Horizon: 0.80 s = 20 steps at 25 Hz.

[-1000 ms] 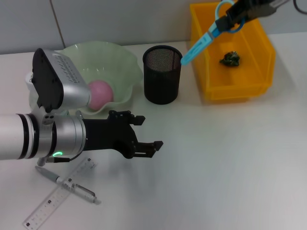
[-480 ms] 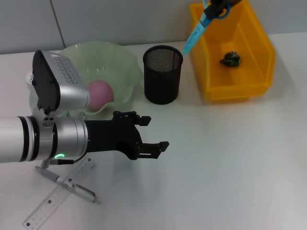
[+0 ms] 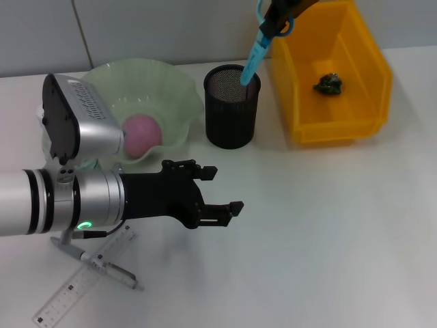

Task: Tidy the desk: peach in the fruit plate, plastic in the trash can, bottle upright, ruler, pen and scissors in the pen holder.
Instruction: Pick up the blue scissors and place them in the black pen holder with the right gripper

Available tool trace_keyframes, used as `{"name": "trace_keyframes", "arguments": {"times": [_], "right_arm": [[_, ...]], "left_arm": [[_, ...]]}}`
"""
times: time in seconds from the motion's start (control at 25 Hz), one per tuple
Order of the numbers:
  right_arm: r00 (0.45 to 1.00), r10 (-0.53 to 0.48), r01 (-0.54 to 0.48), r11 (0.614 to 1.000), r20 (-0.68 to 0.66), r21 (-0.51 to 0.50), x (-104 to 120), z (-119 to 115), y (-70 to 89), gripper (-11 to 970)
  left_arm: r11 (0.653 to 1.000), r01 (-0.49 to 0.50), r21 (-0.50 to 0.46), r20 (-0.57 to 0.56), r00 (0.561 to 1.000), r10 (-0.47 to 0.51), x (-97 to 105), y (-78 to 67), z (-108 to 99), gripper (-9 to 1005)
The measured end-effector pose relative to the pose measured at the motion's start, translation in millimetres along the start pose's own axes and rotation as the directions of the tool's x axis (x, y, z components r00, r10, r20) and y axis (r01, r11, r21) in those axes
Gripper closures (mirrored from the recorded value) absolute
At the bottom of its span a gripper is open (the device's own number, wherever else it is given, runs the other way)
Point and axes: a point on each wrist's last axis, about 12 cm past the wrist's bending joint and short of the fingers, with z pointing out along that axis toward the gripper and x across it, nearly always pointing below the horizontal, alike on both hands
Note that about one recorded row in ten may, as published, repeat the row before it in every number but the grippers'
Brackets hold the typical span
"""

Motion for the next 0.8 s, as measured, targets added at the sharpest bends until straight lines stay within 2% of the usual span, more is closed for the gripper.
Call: {"name": "trace_keyframes", "arguments": {"times": [0.8], "right_arm": [[0.996, -0.083, 0.087, 0.991, -0.039, 0.105, -5, 51, 24.0, 887]], "left_arm": [[0.999, 0.034, 0.02, 0.006, 0.999, -0.034, 8, -2.8, -1, 192]]}}
